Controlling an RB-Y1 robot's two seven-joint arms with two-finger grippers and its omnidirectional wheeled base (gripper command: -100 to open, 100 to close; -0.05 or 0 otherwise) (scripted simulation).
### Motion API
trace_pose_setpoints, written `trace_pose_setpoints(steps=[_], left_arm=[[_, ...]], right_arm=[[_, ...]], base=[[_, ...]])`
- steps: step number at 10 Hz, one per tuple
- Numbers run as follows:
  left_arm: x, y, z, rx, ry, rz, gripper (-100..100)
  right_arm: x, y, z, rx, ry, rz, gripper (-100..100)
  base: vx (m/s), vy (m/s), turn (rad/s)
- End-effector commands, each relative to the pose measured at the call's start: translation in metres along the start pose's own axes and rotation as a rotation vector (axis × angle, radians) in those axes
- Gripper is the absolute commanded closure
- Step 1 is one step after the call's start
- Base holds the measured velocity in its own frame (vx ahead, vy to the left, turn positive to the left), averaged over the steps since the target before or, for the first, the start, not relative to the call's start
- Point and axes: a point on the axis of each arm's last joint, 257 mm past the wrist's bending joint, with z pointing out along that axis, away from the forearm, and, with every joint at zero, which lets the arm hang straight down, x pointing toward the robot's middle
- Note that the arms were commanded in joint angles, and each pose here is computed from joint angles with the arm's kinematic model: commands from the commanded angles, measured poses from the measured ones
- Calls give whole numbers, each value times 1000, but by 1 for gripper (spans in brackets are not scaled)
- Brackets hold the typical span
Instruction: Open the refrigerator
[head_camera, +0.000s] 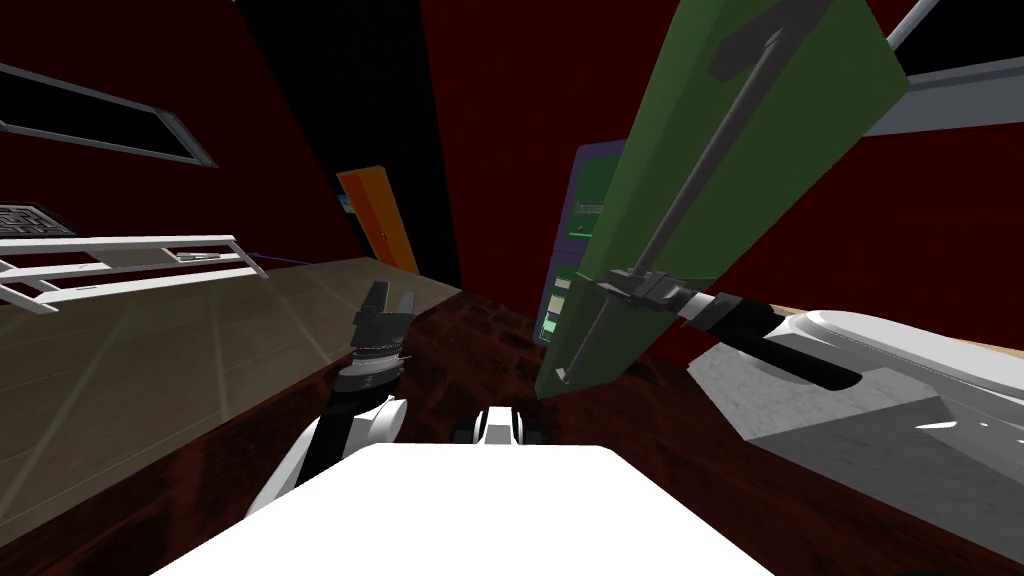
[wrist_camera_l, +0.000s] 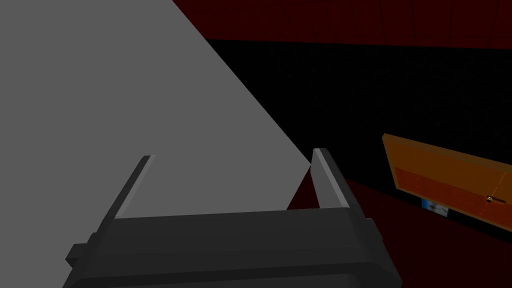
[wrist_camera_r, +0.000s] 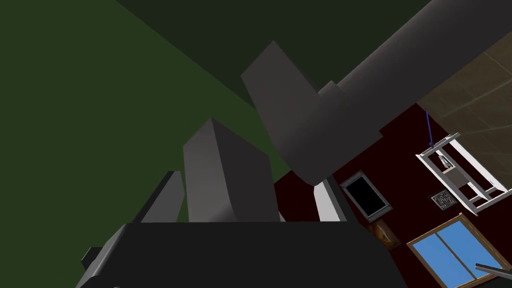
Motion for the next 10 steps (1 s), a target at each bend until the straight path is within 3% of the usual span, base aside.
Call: trace_pose_setpoints(steps=[1,2,3,4,10], left_arm=[[0,0,0,0,0,0,0],[0,0,0,0,0,0,0],[0,0,0,0,0,0,0],[0,0,0,0,0,0,0],[0,0,0,0,0,0,0]], right_arm=[[-16,15,3,-39,-41,-2,100],[-27,26,5,-66,-67,-2,100],[-22,24,4,-61,-56,0,100],[-34,37,5,-94,-85,1,100],[-75,78,3,-197,-186,4,100]], base=[[-166,-197,34],[-165,-143,-5],[-83,-64,-11],[-73,-123,-14],[-104,-227,35]])
